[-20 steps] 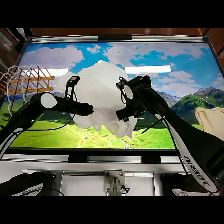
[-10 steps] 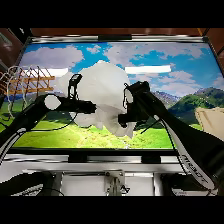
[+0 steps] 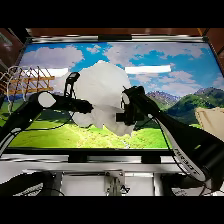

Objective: Fold the shirts.

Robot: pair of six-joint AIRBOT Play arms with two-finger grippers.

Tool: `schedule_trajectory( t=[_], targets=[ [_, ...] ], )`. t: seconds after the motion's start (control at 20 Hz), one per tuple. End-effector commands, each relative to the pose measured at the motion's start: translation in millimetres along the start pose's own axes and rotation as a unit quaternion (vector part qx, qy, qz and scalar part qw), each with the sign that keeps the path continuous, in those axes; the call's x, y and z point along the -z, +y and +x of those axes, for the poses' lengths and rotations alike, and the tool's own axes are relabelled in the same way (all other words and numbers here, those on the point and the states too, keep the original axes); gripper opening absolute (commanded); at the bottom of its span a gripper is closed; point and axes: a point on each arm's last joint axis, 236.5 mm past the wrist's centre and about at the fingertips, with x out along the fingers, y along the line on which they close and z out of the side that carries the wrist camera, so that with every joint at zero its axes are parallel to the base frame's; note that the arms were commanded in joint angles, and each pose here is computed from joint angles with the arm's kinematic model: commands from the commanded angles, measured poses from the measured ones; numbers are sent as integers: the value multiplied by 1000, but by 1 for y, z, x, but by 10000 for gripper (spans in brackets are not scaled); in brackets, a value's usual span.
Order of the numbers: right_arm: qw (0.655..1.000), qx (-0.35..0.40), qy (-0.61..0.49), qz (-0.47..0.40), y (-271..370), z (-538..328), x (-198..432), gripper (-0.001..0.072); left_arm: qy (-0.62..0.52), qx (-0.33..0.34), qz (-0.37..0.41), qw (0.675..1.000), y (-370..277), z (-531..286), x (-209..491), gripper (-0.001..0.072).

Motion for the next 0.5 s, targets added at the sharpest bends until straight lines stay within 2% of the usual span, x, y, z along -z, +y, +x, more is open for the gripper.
schedule_trajectory(
  t=[0.0, 0.1, 0.2, 0.35, 0.45],
  targets=[
    [985, 59, -162, -22, -41, -91, -48, 50, -21, -10, 48, 999, -4, -44, -23, 51],
    [955, 59, -290, -32, -58, -185, -67, 50, -54, -28, 96, 994, -19, -93, -46, 51],
    [921, 13, -389, -32, -57, -270, -66, 50, -80, -27, 122, 989, -44, -145, -55, 51],
    [900, -73, -422, -75, -16, -323, -38, 50, -94, -9, 80, 992, -75, -201, -41, 51],
    [898, -78, -412, -138, 12, -320, -18, 49, -116, 16, 86, 989, -107, -238, -30, 51]
  ],
)
